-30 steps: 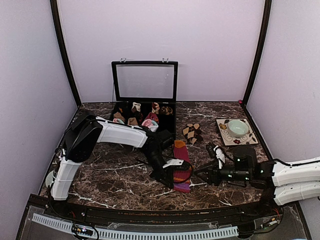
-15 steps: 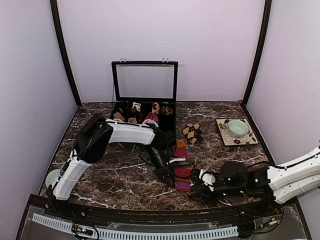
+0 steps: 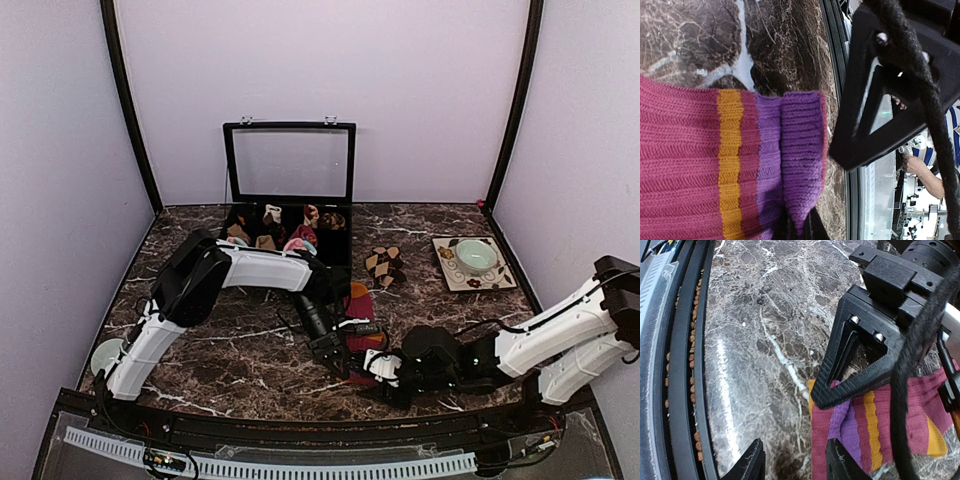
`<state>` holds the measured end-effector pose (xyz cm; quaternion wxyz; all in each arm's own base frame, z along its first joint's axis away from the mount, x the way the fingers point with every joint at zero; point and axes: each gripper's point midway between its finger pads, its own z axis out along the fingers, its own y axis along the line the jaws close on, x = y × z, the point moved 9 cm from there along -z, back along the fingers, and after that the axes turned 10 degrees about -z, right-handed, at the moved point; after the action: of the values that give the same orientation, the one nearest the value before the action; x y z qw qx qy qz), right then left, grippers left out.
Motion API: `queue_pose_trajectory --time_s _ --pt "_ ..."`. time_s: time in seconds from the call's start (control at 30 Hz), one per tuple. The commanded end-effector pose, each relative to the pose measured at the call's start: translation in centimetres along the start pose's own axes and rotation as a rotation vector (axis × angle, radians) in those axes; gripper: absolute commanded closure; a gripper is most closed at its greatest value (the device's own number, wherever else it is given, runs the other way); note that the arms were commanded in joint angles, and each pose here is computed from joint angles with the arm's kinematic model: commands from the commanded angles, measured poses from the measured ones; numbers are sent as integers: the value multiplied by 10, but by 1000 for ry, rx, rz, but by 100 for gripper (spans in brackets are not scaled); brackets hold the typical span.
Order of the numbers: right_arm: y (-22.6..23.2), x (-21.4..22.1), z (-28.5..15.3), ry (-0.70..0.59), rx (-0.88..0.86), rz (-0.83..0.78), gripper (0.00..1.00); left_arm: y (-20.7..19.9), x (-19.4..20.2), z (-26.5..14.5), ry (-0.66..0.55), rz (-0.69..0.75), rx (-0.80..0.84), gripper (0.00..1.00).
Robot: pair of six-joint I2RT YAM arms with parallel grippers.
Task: Roll the socks
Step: Roll the sock at the center of the board.
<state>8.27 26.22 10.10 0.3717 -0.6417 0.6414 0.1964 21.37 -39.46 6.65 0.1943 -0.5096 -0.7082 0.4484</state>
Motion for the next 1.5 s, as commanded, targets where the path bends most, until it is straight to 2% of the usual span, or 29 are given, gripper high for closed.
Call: queue_pose_trajectory --time_s 0.0,0.2,0.33,0.4,0.47,0.5,0.57,0.6,0.63,0.7,0.83,1.07,1.27,1.47 --pt "-10 -12 8 -72 16 -32 60 43 34 24 179 -117 -147 100" --pt "-15 -2 18 -59 3 1 65 42 37 23 176 -102 -146 100" --pt "-14 3 23 -54 -24 23 76 42 40 20 169 -93 -153 94" --pt "-13 5 24 -60 -30 39 83 41 40 18 158 -82 -166 83" --pt "-11 8 25 -56 -37 56 89 37 39 12 141 -60 -199 67" --pt "-11 10 25 -54 -38 65 92 36 40 10 133 -48 -210 63" --pt "-9 12 25 -60 -45 87 98 23 38 -3 83 -4 -232 49" --pt "-9 13 25 -60 -51 97 100 18 38 -10 50 14 -239 46" --pt "-8 14 25 -58 -58 107 100 13 39 -17 20 31 -247 25" --pt "-7 17 26 -41 -69 127 100 2 43 -31 -38 74 -279 18" --pt "-8 22 28 -11 -82 179 100 -10 60 -47 -105 136 -365 16" --pt "-18 37 41 70 -150 404 100 -30 73 -56 -167 287 -436 19" --pt "-29 49 48 135 -205 590 100 -47 63 -58 -160 369 -396 26" --pt "-27 64 43 137 -236 794 100 -61 52 -47 -111 448 -420 22"
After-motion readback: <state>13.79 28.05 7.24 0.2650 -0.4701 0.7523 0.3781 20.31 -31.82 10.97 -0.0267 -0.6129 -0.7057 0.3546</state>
